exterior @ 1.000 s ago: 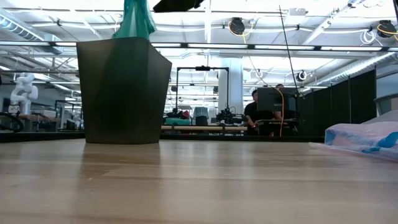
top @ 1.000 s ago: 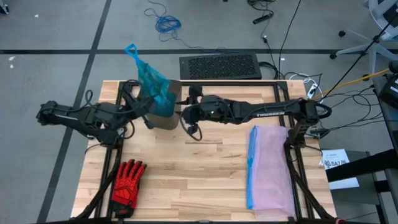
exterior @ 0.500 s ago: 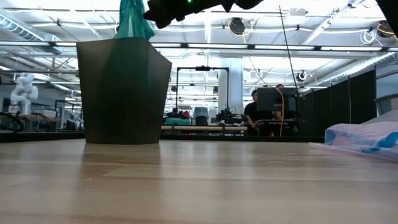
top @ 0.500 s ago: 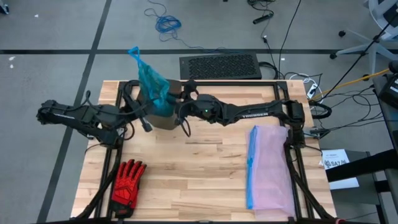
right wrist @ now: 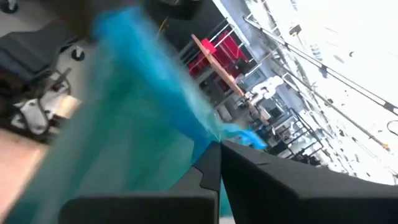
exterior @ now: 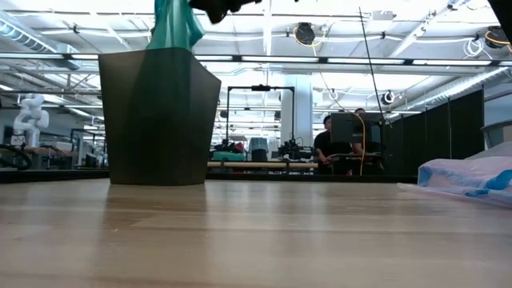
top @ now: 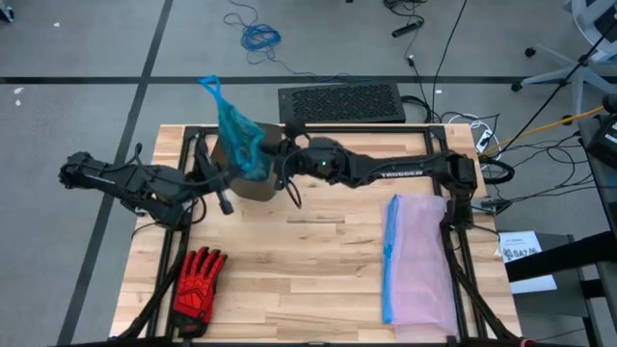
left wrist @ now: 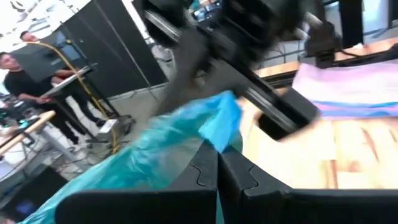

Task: Place trash/remove bag and relplace
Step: Remove the trash bag from the trash bin

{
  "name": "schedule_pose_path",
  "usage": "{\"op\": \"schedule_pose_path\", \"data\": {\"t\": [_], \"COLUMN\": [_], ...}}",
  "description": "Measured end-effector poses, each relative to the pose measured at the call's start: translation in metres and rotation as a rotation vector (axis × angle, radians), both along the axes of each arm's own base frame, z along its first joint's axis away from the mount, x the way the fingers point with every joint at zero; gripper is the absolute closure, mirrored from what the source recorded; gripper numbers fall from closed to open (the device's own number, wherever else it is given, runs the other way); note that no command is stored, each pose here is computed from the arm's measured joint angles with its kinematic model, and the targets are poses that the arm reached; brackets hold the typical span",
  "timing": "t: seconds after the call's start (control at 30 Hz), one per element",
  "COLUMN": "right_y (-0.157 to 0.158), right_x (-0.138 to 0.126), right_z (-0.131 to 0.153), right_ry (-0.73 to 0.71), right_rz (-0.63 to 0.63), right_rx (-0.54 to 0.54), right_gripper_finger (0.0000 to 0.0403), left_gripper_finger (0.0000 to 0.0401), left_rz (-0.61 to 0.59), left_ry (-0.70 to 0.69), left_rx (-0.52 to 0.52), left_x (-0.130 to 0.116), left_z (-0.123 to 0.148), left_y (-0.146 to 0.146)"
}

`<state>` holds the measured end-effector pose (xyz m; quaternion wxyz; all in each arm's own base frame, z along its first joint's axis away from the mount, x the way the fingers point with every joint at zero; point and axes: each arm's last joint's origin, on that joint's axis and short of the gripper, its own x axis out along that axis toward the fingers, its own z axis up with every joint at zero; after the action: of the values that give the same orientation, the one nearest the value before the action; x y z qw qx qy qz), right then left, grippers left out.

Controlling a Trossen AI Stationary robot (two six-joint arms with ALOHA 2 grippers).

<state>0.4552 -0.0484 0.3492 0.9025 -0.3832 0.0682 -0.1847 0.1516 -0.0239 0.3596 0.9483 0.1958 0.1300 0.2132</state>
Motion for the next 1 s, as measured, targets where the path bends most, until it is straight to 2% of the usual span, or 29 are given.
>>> {"op": "schedule_pose_path", "data": {"t": [0.13, 0.23, 0.33, 0.43, 0.53, 0.63, 0.77, 0.9, 1.0], "right_y": [-0.005, -0.008, -0.014, -0.023, -0.03, -0.031, -0.023, -0.009, 0.003], "right_x": [-0.002, -0.007, -0.019, -0.036, -0.047, -0.054, -0.055, -0.051, -0.042], "right_z": [0.026, 0.047, 0.069, 0.084, 0.09, 0.091, 0.082, 0.077, 0.073], "right_ry": [0.078, 0.126, 0.22, 0.295, 0.369, 0.418, 0.516, 0.557, 0.551], "right_rz": [-0.005, 0.05, 0.143, 0.259, 0.284, 0.28, 0.244, 0.193, 0.157], "right_rx": [-0.003, 0.026, 0.14, 0.301, 0.384, 0.392, 0.389, 0.31, 0.232], "right_gripper_finger": [0.0403, 0.0403, 0.0403, 0.0403, 0.0396, 0.0367, 0.0298, 0.0227, 0.0196], "left_gripper_finger": [0.0401, 0.0401, 0.0401, 0.0401, 0.0401, 0.0401, 0.0401, 0.0401, 0.0401], "left_rz": [-0.025, -0.025, -0.023, -0.039, -0.049, -0.056, -0.057, -0.057, -0.057], "left_ry": [-0.006, 0.006, 0.018, 0.029, 0.03, 0.029, 0.029, 0.029, 0.028], "left_rx": [-0.024, -0.047, -0.072, -0.093, -0.105, -0.108, -0.109, -0.109, -0.109], "left_x": [0.0, -0.001, -0.001, 0.001, 0.001, 0.001, 0.001, 0.001, 0.001], "left_z": [0.0, -0.003, -0.006, -0.008, -0.008, -0.008, -0.008, -0.008, -0.008], "left_y": [-0.002, -0.003, -0.003, -0.004, -0.004, -0.005, -0.005, -0.005, -0.005]}}
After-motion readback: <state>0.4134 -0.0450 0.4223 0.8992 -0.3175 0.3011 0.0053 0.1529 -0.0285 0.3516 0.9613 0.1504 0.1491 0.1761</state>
